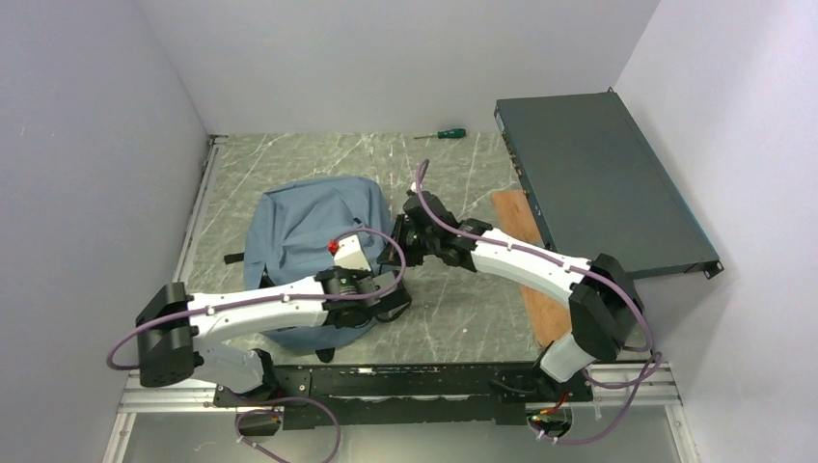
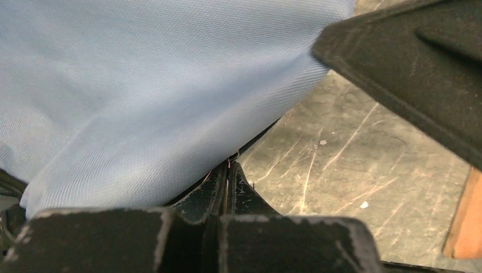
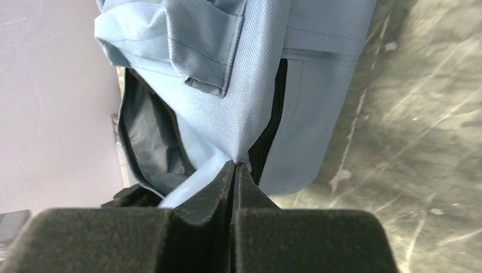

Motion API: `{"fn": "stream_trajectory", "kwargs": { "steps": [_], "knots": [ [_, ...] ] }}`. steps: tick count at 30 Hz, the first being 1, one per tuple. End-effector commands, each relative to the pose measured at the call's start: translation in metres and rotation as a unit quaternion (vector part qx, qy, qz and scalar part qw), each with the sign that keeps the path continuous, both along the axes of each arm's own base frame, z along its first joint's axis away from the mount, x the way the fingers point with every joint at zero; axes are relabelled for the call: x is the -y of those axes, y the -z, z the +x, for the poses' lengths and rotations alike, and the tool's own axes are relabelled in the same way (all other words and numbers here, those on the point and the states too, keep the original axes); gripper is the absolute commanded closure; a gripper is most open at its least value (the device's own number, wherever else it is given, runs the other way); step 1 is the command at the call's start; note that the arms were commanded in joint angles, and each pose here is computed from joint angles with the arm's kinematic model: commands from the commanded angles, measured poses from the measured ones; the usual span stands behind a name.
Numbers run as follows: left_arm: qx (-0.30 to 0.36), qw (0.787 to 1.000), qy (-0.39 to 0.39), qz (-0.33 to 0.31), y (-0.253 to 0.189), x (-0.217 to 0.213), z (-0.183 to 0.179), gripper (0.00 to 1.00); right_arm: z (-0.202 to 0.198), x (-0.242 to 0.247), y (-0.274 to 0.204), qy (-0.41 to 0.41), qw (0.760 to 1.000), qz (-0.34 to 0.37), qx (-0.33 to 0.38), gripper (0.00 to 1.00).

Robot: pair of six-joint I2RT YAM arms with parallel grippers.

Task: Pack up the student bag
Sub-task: Zip the student bag at the center of the board.

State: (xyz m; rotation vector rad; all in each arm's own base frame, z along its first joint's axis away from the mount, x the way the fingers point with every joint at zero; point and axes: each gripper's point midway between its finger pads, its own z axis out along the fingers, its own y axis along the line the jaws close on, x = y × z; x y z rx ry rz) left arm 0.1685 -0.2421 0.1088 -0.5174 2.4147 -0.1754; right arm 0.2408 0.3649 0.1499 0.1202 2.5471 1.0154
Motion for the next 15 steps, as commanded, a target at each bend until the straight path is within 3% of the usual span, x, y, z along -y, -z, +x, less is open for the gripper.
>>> {"fn": "stream_trajectory", "kwargs": {
  "steps": [1, 7, 10, 15],
  "knots": [
    [0.006, 0.999, 0.031, 0.009, -0.009, -0.021, -0.009, 1.0, 0.046, 0.028, -0.034, -0.01, 0.992, -0.015, 0.127, 1.0],
    [-0.02, 0.996, 0.089, 0.004, -0.014, -0.029, -0.026, 1.0, 0.103, 0.065, -0.033, -0.064, 0.96, -0.133, 0.239, 1.0],
    [-0.021, 0.989, 0.143, -0.03, -0.019, -0.015, -0.027, 1.0, 0.118, 0.075, -0.029, -0.099, 0.942, -0.194, 0.257, 1.0],
    [-0.028, 0.97, 0.218, -0.105, -0.017, 0.012, -0.027, 1.0, 0.131, 0.083, -0.03, -0.123, 0.926, -0.219, 0.282, 1.0]
  ]
}}
